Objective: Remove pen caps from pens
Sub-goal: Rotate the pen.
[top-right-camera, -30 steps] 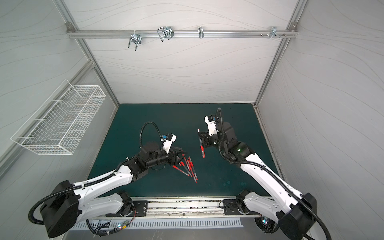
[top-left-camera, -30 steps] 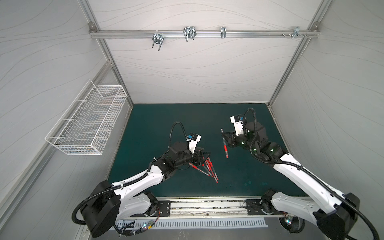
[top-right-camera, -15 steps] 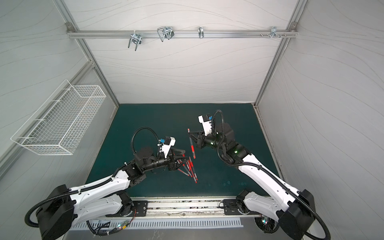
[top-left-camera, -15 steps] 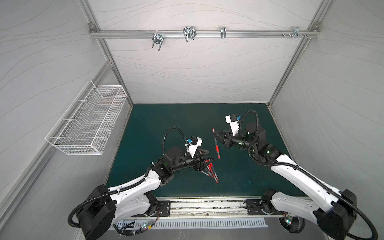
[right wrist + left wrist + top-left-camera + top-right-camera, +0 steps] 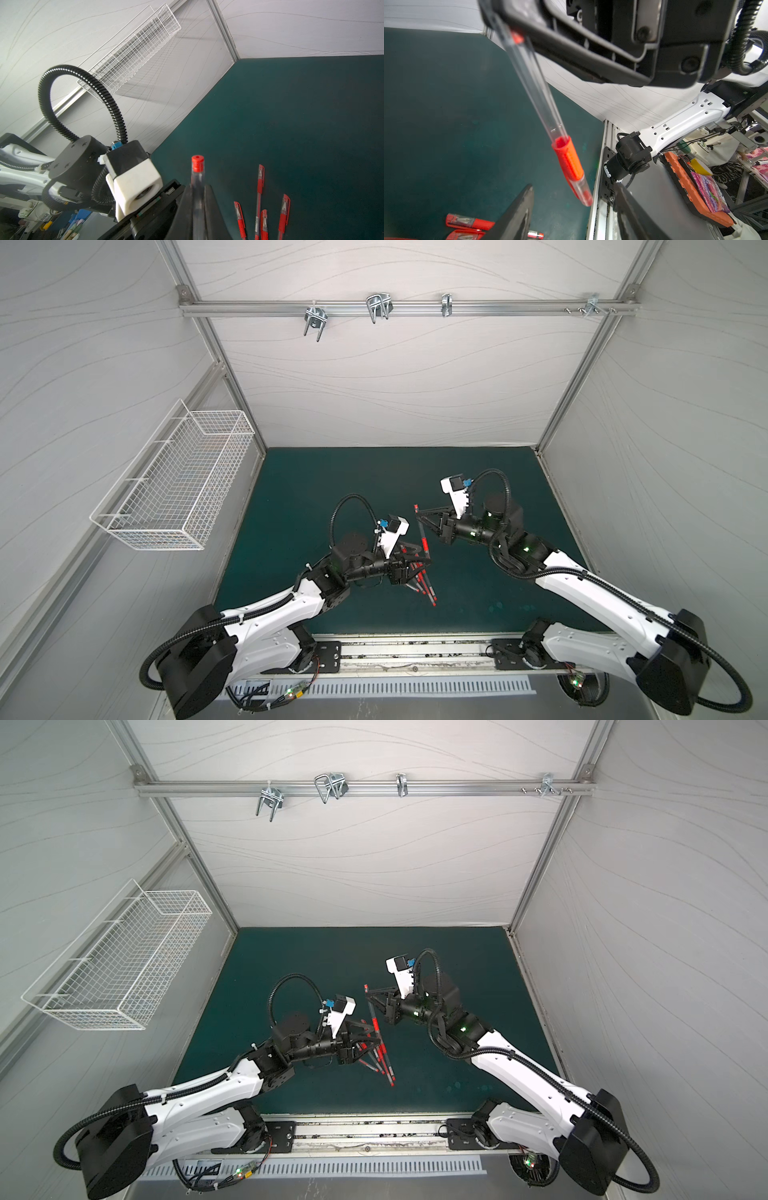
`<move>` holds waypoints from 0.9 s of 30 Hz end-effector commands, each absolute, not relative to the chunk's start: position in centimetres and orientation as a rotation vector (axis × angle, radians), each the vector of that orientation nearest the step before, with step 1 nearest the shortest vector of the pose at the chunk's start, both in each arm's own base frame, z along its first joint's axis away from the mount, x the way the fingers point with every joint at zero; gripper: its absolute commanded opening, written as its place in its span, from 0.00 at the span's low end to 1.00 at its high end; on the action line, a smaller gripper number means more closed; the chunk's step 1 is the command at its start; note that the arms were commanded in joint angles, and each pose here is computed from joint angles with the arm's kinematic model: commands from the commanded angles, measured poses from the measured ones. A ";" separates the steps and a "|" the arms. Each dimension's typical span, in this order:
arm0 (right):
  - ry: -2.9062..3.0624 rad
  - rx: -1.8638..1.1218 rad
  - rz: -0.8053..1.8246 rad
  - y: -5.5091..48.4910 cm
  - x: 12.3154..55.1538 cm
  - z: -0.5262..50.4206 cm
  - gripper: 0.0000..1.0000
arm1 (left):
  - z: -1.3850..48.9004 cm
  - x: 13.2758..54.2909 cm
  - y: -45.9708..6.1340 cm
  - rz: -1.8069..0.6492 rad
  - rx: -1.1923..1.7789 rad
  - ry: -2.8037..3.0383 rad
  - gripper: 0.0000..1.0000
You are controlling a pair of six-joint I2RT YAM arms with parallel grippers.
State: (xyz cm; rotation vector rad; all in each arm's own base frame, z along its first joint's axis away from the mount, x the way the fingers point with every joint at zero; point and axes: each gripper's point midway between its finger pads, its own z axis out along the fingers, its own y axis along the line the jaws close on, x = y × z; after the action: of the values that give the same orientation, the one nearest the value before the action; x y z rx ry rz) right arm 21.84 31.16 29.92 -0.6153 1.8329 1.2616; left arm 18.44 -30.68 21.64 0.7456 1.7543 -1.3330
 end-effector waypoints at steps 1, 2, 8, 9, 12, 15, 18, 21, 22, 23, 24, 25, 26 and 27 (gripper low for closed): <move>1.774 -0.613 1.294 31.6 21.7 30.9 0.06 | 25.0 18.3 -31.3 -1.354 0.784 1.632 0.61; 1.770 -0.611 1.295 31.6 21.6 30.9 0.06 | 24.9 18.3 -31.3 -1.355 0.783 1.636 0.60; 1.754 -0.614 1.304 32.1 21.5 31.0 0.06 | 24.6 18.4 -31.6 -1.363 0.785 1.650 0.58; 1.755 -0.611 1.302 32.2 21.5 30.9 0.06 | 24.5 18.4 -31.6 -1.362 0.785 1.652 0.56; 1.741 -0.607 1.302 32.3 21.5 31.0 0.06 | 24.7 18.3 -31.6 -1.369 0.794 1.643 0.49; 1.733 -0.598 1.300 32.2 21.6 31.2 0.06 | 24.6 18.2 -31.7 -1.370 0.797 1.646 0.44; 1.720 -0.592 1.297 32.2 21.7 31.5 0.06 | 24.4 18.3 -31.8 -1.371 0.800 1.656 0.38; 1.715 -0.589 1.294 32.1 21.7 31.6 0.06 | 24.3 18.3 -32.0 -1.376 0.804 1.662 0.32; 1.715 -0.590 1.294 32.1 21.7 31.5 0.06 | 24.2 18.3 -32.0 -1.377 0.805 1.664 0.30; 1.714 -0.589 1.293 32.1 21.7 31.5 0.06 | 24.2 18.4 -32.0 -1.376 0.804 1.668 0.28; 1.712 -0.589 1.294 32.1 21.7 31.5 0.06 | 24.2 18.3 -32.0 -1.377 0.805 1.667 0.26; 1.710 -0.585 1.291 32.1 21.7 31.5 0.06 | 24.2 18.4 -32.0 -1.377 0.805 1.668 0.24; 1.709 -0.585 1.291 32.0 21.7 31.5 0.06 | 24.2 18.3 -32.0 -1.377 0.807 1.667 0.21; 1.708 -0.585 1.291 32.0 21.7 31.6 0.06 | 24.2 18.3 -32.0 -1.375 0.807 1.666 0.19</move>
State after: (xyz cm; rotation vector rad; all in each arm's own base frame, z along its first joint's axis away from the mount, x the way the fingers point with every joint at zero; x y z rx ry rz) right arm 21.77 32.02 30.92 -0.5972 1.7416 1.2835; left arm 18.31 -31.36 21.39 0.7718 1.7706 -1.3575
